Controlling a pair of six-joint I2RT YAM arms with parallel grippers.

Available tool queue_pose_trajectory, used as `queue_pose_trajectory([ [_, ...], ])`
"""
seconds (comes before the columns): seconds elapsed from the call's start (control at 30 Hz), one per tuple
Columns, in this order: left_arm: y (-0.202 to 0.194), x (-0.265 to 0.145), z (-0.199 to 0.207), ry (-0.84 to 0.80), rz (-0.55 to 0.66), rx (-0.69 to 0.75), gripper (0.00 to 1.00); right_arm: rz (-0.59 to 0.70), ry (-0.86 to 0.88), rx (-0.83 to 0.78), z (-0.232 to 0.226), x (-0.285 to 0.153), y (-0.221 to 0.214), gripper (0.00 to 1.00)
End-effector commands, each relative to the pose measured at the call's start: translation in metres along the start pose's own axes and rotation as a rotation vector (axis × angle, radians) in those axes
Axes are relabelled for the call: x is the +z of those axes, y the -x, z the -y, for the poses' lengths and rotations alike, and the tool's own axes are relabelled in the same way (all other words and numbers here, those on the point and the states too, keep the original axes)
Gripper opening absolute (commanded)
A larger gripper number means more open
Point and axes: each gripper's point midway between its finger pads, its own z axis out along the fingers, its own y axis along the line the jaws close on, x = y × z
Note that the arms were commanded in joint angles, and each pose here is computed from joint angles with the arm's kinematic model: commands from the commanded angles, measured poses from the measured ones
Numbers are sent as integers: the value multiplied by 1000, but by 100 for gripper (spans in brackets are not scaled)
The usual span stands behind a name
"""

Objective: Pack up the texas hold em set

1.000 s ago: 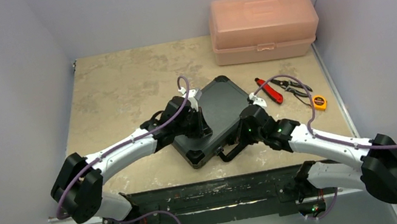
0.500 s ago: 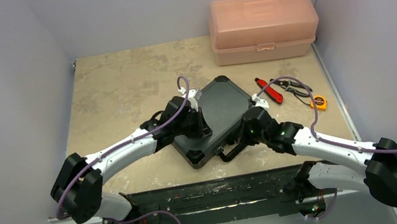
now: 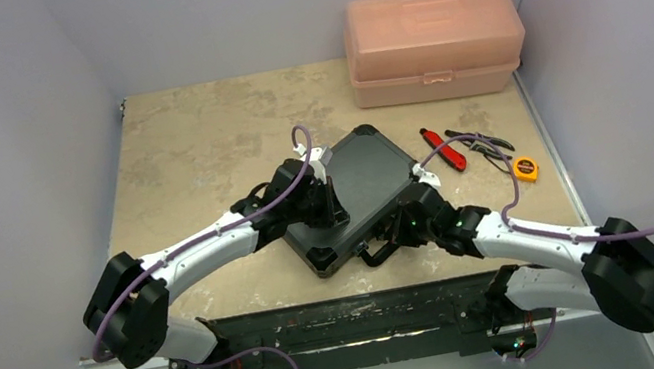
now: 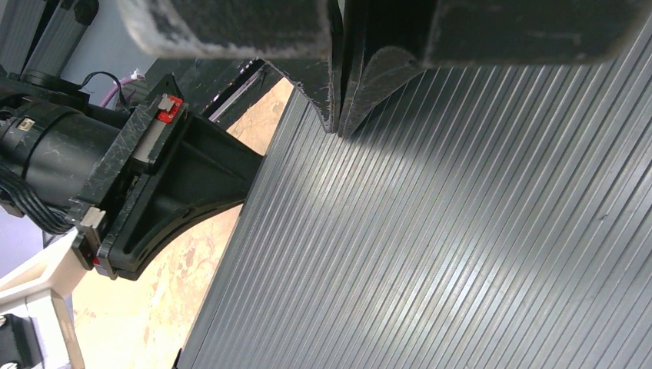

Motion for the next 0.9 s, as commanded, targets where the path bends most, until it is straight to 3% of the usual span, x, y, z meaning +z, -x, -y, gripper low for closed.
queue_pose_trajectory([
  [0.0, -66, -2, -47, 173, -213, -8, 0, 19, 26, 14, -7, 5, 4, 4],
  [0.87, -65, -3, -48, 178, -209, 0, 0, 11, -45, 4, 16, 19, -6, 3],
])
